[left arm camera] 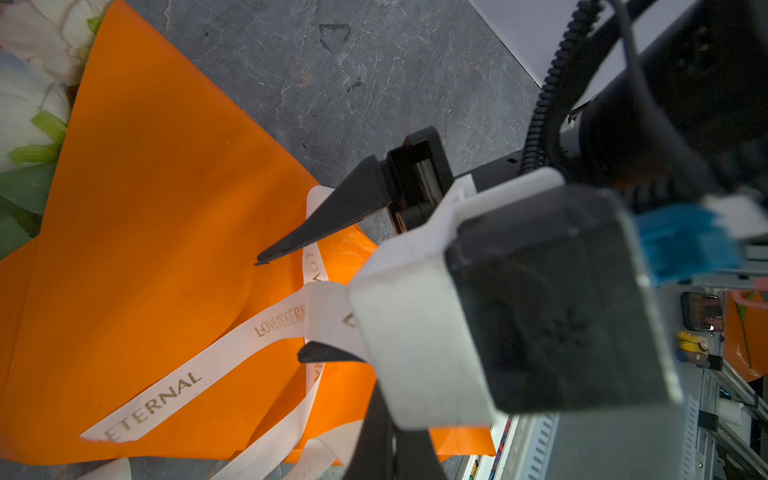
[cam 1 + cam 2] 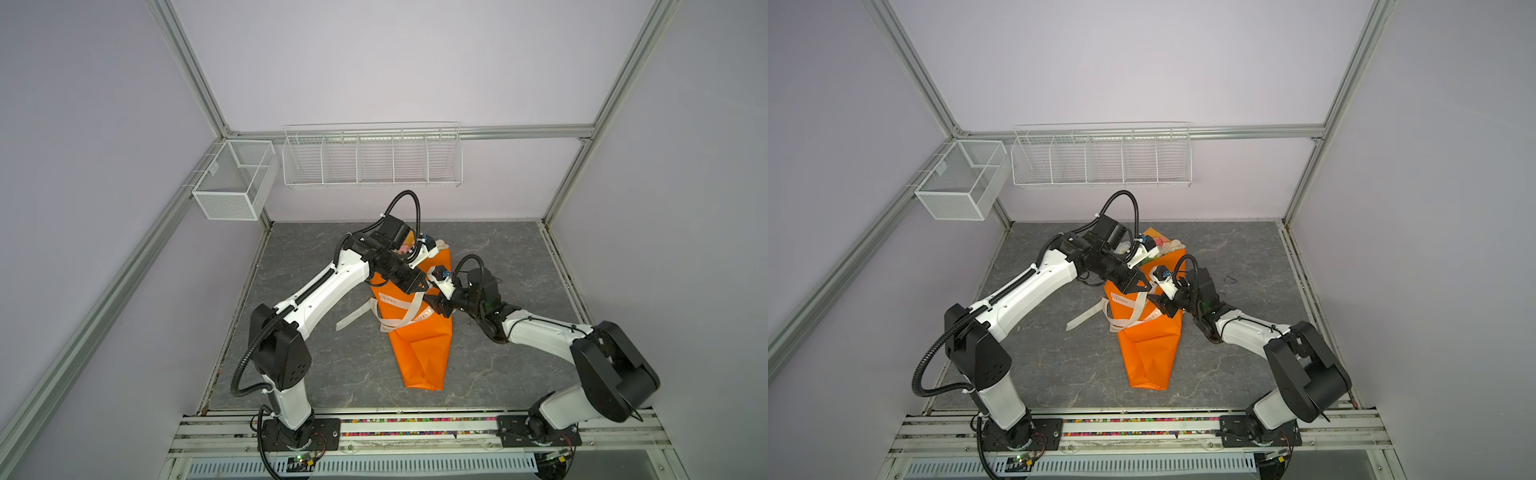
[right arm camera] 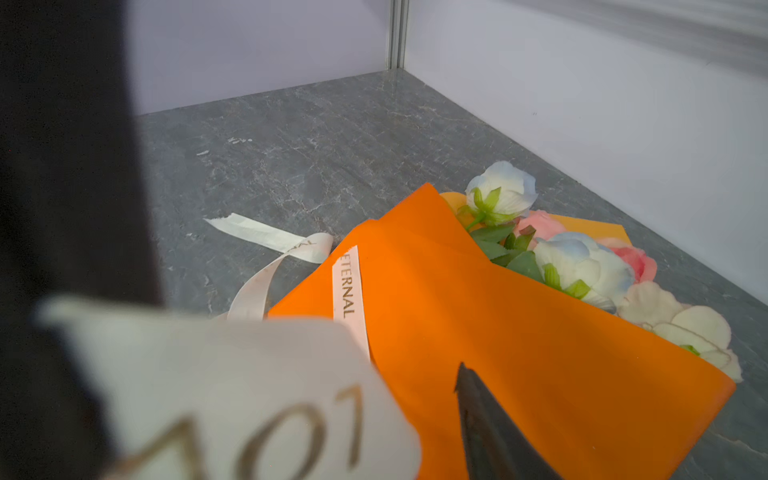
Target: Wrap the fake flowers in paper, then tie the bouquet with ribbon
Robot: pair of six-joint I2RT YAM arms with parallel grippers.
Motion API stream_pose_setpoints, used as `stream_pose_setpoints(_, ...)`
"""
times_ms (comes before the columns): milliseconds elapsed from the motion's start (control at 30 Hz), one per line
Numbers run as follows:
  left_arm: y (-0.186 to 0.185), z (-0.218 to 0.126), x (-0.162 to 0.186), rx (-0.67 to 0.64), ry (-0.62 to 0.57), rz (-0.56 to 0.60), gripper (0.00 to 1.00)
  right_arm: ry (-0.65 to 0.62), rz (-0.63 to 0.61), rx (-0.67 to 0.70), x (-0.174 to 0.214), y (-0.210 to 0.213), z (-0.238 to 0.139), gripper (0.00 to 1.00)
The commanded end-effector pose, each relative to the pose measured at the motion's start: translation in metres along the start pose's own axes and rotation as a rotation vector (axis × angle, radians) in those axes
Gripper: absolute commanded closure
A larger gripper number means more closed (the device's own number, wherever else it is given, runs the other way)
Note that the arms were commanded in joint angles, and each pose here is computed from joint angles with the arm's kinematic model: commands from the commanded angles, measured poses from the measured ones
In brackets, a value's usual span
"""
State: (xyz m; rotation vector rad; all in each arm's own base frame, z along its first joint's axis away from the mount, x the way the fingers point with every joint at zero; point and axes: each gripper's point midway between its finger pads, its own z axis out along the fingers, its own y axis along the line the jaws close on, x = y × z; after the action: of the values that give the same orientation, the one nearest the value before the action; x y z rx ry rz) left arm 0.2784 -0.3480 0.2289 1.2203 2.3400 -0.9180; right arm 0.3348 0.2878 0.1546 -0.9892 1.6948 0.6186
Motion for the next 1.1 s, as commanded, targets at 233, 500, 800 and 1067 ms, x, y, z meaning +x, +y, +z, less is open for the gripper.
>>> stream_pose_setpoints(233,0.072,-0.016,0.005,-0.23,-0.054,-0.17,0.96,0.038,0.121,0.036,-0.016,-0.021,0.006,0.93)
stream_pose_setpoints(500,0.166,-0.013,0.027,-0.605,0.048,-0.327,0.76,0.353,0.495,0.076,0.016,-0.041,0.008,0.93)
stream_pose_setpoints(800,0.09,-0.002,0.013,-0.291,-0.061,-0.151,0.75,0.569,0.66,0.201,0.061,-0.079,0.025,0.93)
stream_pose_setpoints(1067,0.058,0.051,0.069,-0.214,0.15,-0.015,0.65,0.54,0.708,0.16,0.056,-0.08,0.028,0.93)
